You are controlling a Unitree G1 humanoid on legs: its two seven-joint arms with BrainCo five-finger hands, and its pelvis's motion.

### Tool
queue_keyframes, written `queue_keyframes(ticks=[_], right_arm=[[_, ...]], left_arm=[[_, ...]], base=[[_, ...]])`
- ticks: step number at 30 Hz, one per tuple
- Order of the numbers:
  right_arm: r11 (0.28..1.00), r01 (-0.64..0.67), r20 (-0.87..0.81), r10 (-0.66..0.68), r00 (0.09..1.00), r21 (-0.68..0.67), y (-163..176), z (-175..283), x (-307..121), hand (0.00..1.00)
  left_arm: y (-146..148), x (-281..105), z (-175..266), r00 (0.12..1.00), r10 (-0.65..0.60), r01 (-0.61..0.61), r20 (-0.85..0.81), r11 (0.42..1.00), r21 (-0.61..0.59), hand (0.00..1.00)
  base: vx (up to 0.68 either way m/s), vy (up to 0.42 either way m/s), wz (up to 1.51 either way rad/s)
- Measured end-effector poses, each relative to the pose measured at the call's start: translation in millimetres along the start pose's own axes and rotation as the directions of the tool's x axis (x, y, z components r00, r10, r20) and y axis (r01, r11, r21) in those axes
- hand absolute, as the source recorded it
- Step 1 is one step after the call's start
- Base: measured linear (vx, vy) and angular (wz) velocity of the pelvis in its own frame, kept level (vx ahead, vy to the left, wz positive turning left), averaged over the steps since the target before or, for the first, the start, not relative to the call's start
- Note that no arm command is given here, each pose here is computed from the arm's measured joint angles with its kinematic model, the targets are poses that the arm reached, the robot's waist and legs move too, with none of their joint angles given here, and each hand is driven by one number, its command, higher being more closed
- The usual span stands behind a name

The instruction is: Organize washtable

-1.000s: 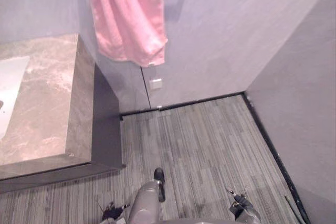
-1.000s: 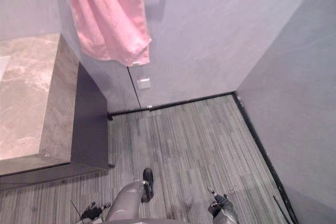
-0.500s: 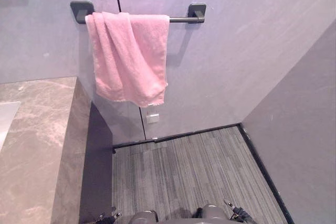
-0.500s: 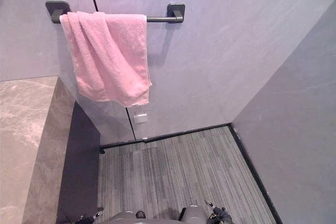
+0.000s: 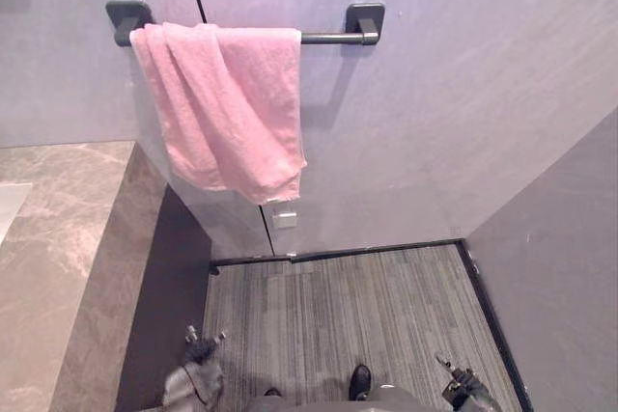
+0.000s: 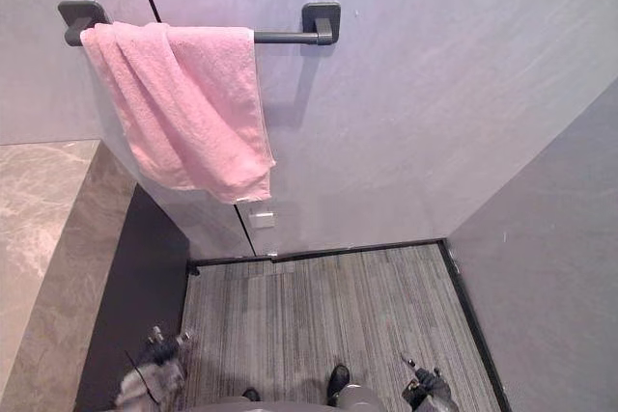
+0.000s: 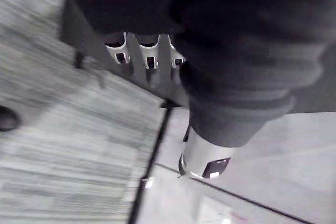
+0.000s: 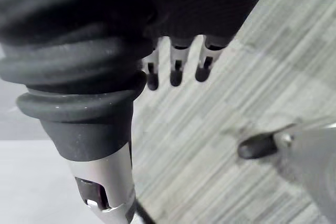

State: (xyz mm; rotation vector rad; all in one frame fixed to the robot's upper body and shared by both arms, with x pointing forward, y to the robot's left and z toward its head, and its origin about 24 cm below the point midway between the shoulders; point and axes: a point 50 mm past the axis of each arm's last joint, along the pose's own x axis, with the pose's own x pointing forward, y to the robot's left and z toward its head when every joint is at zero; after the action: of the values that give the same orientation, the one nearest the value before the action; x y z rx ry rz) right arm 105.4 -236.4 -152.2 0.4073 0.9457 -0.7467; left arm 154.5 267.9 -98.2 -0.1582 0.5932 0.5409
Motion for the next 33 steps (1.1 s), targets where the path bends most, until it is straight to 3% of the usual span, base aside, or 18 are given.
queue_keyframes(ticks=[5, 6, 13, 17, 33], right_arm=[[0.999, -0.028, 0.010, 0.028, 1.000, -0.040, 4, 0, -1, 0.00], [0.997, -0.043, 0.005, 0.043, 0.999, -0.062, 5, -2, -1, 0.00], [0.994, -0.040, -0.019, 0.038, 0.999, -0.103, -13, -11, -4, 0.00], [0.991, -0.022, -0.029, 0.018, 0.999, -0.132, -27, -14, -5, 0.00], [0.988, -0.046, -0.011, 0.045, 0.999, -0.149, -20, -7, -3, 0.00]], left_arm=[[24, 5, 93, 0.936, 0.028, -0.017, 0.352, 0.999, -0.035, 0.00], [26, 4, 110, 0.914, 0.000, -0.002, 0.405, 1.000, 0.006, 0.00], [23, 6, 200, 0.789, -0.082, 0.020, 0.609, 0.994, 0.108, 0.00], [40, 1, 248, 0.718, -0.038, -0.067, 0.695, 0.990, 0.124, 0.00], [20, 11, 297, 0.702, -0.099, -0.065, 0.705, 0.977, 0.202, 0.00]], base=[[0.05, 0.018, 0.00], [0.07, 0.031, 0.00], [0.03, 0.005, -0.03], [0.00, 0.000, 0.00], [-0.07, 0.001, -0.06]])
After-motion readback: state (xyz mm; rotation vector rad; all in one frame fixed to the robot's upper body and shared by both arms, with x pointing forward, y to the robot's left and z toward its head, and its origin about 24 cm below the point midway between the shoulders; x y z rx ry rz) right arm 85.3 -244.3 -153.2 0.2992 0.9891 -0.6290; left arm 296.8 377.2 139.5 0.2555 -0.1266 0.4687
